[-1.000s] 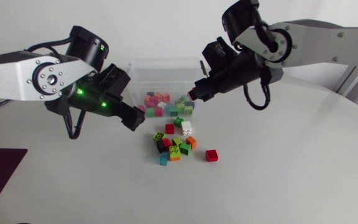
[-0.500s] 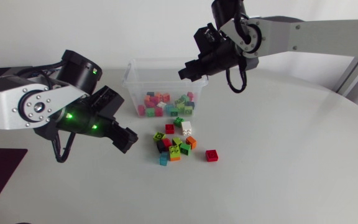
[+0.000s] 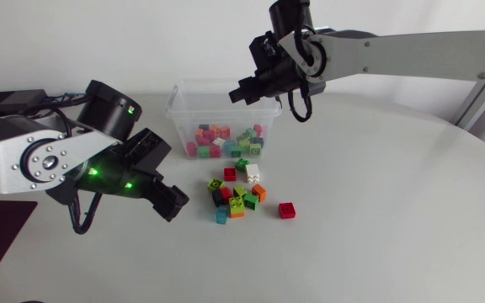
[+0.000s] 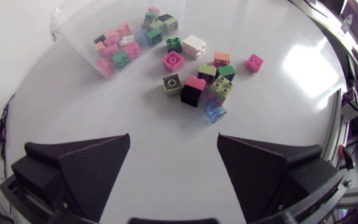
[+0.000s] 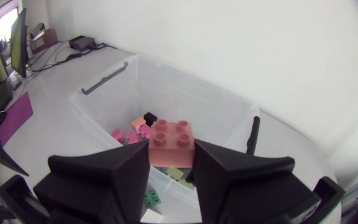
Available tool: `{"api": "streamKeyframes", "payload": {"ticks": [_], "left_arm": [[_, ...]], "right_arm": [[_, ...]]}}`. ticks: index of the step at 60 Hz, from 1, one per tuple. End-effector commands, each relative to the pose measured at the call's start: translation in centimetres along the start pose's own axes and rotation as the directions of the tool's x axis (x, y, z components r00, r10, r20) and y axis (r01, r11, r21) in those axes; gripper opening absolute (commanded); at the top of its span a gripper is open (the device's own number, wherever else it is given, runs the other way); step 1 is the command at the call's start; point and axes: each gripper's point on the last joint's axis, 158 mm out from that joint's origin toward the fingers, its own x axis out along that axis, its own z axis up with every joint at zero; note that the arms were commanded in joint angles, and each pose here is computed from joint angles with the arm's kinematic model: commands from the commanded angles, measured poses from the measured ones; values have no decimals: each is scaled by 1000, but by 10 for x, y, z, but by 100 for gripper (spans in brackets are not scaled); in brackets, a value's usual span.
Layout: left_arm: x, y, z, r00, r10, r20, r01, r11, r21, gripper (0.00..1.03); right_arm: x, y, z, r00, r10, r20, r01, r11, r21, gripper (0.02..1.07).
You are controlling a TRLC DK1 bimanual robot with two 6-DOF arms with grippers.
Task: Place the duplo bricks in the container
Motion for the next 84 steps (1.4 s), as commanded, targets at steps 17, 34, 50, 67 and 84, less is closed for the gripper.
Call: {"api": "streamKeyframes", "payload": {"ticks": [17, 34, 50, 67, 84], "left_arm": [[-4, -5, -10, 1000, -8, 0, 8, 1000, 22, 98], [-4, -5, -12, 1000, -7, 0, 7, 1000, 22, 98], [-2, -3, -17, 1000, -3, -2, 3, 1000, 18, 98], [7, 0, -17, 1000, 3, 5, -4, 999, 49, 98], [23, 2, -5, 1000, -4, 0, 4, 997, 72, 98]], "right_arm": [[21, 9, 19, 998, -31, 53, 31, 1000, 1, 36], [28, 7, 22, 995, -83, 57, 83, 996, -12, 98], [-2, 2, 7, 992, -124, 1, 124, 992, -13, 101], [-71, 2, -100, 925, -139, -353, 156, 988, 18, 101], [-93, 25, -207, 773, -112, -624, 180, 983, 47, 100]]}}
